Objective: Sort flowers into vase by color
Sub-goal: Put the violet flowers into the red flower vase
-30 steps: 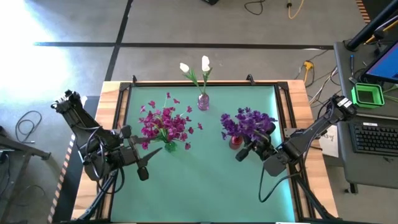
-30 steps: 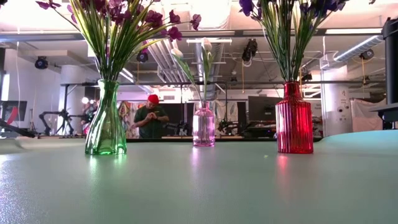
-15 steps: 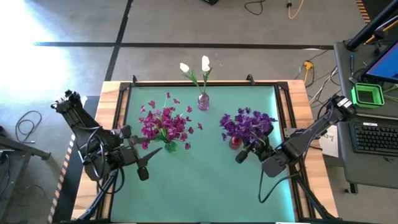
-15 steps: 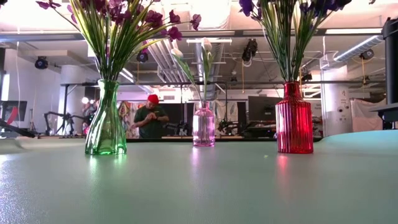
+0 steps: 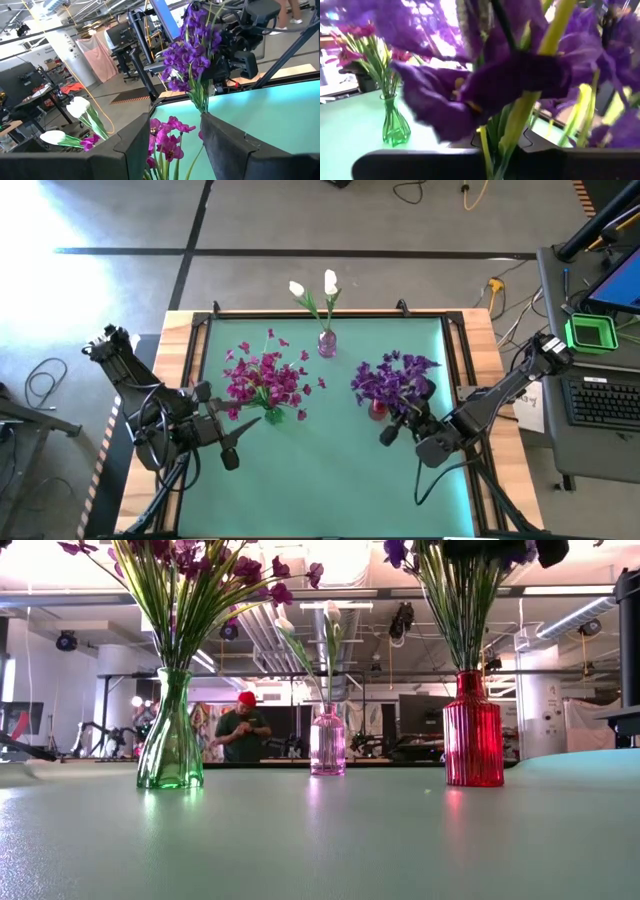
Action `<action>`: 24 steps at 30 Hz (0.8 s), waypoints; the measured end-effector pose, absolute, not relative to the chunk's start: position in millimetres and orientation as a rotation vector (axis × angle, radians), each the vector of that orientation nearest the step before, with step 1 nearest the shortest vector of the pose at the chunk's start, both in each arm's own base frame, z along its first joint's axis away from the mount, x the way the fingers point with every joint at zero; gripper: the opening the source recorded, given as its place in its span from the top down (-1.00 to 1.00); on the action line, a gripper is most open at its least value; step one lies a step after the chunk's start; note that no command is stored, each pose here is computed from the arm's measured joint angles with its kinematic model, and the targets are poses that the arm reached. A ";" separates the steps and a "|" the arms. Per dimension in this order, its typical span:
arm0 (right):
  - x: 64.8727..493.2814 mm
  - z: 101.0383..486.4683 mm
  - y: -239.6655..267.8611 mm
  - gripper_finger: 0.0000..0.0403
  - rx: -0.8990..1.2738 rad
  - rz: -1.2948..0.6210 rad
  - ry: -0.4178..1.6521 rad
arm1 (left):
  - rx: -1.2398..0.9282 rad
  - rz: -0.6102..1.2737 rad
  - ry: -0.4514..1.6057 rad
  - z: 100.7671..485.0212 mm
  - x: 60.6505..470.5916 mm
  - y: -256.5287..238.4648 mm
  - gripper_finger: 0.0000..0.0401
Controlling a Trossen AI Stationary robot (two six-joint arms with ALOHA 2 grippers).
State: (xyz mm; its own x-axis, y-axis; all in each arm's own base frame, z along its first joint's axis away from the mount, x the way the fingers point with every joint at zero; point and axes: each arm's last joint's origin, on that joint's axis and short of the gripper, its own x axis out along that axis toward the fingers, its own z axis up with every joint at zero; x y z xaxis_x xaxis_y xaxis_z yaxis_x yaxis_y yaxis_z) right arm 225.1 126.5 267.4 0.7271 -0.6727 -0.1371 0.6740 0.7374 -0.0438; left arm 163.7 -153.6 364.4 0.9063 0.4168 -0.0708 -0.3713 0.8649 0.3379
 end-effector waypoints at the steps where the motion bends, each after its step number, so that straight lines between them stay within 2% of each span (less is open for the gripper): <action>1: 224.5 266.1 126.2 0.93 0.015 -0.741 0.152 | 0.325 0.414 0.143 364.4 163.7 -153.6 0.18; 17: 220.4 259.5 123.2 0.93 0.032 -0.754 0.173 | 0.325 0.414 0.144 364.4 163.7 -153.5 0.18; 24: 219.3 261.2 122.4 0.70 0.014 -0.764 0.168 | 0.325 0.414 0.144 364.4 163.7 -153.5 0.18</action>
State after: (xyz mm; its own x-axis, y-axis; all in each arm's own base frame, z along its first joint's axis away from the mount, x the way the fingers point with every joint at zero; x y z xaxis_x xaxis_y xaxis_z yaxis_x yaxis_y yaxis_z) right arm 219.3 122.4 261.2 0.7095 -0.6870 -0.1569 0.6893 0.7229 -0.0482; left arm 163.7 -153.5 364.4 0.9062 0.4168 -0.0708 -0.3713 0.8647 0.3383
